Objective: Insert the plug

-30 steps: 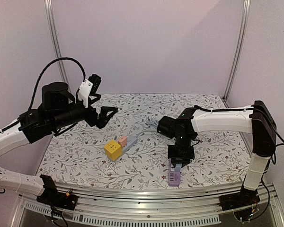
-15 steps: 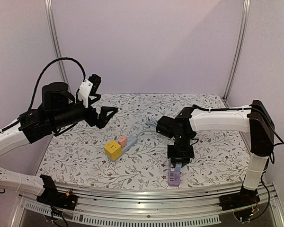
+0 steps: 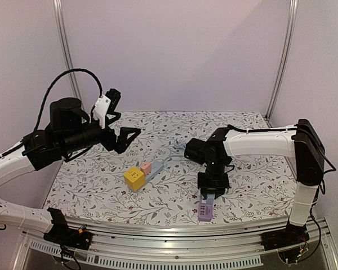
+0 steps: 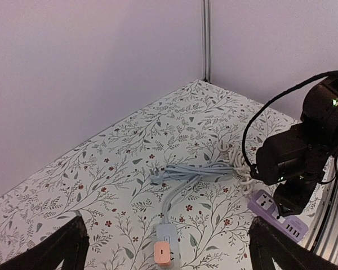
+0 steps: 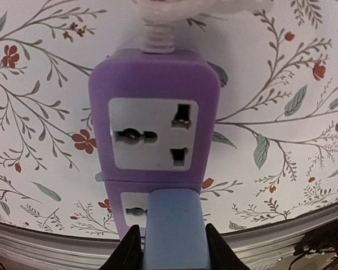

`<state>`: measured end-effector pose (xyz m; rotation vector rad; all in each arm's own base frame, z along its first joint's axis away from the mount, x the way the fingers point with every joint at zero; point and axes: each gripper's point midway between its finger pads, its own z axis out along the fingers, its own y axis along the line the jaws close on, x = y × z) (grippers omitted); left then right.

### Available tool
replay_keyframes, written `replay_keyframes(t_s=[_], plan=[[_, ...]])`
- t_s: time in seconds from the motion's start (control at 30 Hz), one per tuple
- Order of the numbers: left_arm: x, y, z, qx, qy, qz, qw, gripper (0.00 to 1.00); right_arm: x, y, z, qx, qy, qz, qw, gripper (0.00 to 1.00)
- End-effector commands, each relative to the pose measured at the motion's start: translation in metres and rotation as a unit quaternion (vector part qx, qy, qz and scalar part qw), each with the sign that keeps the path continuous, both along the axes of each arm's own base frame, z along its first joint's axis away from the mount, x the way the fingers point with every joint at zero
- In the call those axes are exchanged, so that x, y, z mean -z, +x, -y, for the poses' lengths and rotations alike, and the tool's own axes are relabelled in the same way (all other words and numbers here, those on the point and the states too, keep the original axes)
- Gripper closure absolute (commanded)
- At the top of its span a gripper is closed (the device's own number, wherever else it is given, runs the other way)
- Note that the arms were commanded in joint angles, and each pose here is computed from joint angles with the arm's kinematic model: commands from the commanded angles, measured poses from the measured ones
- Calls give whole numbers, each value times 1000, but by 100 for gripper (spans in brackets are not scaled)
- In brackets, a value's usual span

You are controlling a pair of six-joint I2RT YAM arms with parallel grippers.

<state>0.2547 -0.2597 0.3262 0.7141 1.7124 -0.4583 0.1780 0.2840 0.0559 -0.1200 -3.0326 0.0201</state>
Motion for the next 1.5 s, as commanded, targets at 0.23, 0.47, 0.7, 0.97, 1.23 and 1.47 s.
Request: replay_keyframes(t_s=[0.23, 0.47, 0.7, 0.97, 1.23, 1.47], plan=[[5, -6, 3, 15, 5, -4, 1000, 1, -29, 27, -20, -1, 16, 57, 998, 37], [5, -7, 5, 17, 2, -4, 1000, 1, -75, 45, -18, 2, 8, 98, 995, 12], [0, -7, 3, 15, 4, 0, 1000, 1, -132, 85, -37, 12, 57, 165, 985, 1], [-9, -11, -16, -7, 32, 18, 999, 1, -209, 132, -64, 0, 157, 300, 941, 1], [-32, -4, -49, -74, 64, 52, 994, 0, -289, 165, -82, -25, 249, 427, 869, 1], [-51, 10, -101, -197, 112, 98, 969, 1, -290, 185, -49, -58, 179, 475, 860, 1]])
